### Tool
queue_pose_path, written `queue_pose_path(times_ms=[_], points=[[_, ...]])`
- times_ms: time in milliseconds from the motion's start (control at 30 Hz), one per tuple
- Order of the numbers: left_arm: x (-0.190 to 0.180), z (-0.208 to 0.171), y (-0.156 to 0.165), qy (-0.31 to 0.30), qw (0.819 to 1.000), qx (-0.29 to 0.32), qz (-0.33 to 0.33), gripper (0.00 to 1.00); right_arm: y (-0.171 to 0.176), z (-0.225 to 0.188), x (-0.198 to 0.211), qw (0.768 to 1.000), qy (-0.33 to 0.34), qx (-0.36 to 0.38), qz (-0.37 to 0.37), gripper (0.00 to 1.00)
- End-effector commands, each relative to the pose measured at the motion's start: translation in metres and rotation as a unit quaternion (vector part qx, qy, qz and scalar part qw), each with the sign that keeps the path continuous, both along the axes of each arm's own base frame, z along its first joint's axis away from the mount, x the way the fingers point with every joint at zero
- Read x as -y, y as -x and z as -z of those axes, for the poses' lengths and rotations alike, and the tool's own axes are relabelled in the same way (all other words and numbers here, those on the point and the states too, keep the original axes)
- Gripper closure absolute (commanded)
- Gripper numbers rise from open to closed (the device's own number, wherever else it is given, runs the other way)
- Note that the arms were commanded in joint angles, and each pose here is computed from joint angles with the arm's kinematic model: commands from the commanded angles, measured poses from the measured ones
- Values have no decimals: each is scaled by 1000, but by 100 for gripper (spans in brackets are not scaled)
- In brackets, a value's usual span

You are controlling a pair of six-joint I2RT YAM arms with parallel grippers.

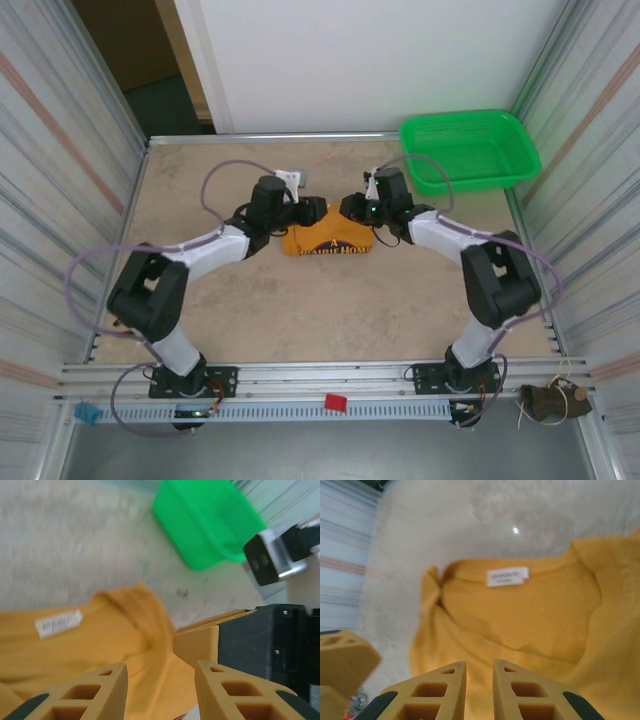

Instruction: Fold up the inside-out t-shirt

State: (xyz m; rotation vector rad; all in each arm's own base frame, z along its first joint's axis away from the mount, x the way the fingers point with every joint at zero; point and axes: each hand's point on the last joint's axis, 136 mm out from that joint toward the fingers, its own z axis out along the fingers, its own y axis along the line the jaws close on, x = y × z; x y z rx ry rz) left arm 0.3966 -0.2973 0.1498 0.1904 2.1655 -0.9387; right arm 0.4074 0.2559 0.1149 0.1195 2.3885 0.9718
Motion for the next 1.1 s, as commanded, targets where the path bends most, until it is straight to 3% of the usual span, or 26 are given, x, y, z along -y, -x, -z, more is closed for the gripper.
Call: queue_pose_path(times_ms=[0, 100, 200, 433, 633, 867, 1067], points=[[-10, 58, -5, 12, 996, -87, -29, 62, -8, 46, 10, 998, -3, -42, 38, 84], [-26, 104, -4, 14, 988, -139, -63, 63, -6, 80, 24, 994, -10, -83, 68, 83], [-43, 126, -3, 12, 983, -163, -87, 64, -1, 81, 24, 993, -36, -93, 59, 81], [-87, 116, -17, -54, 981, -154, -105, 64, 2, -25, 26, 998, -63, -9, 8, 55], [-147, 116, -36, -136, 967, -169, -133, 64, 28, -102, 57, 996, -61, 54, 30, 44], [-222, 110, -65, -239, 935, -206, -163, 64, 77, -130, 98, 992, -39, 83, 82, 36], [-265, 108, -92, -286, 909, -241, -183, 63, 107, -133, 120, 990, -35, 81, 108, 34]])
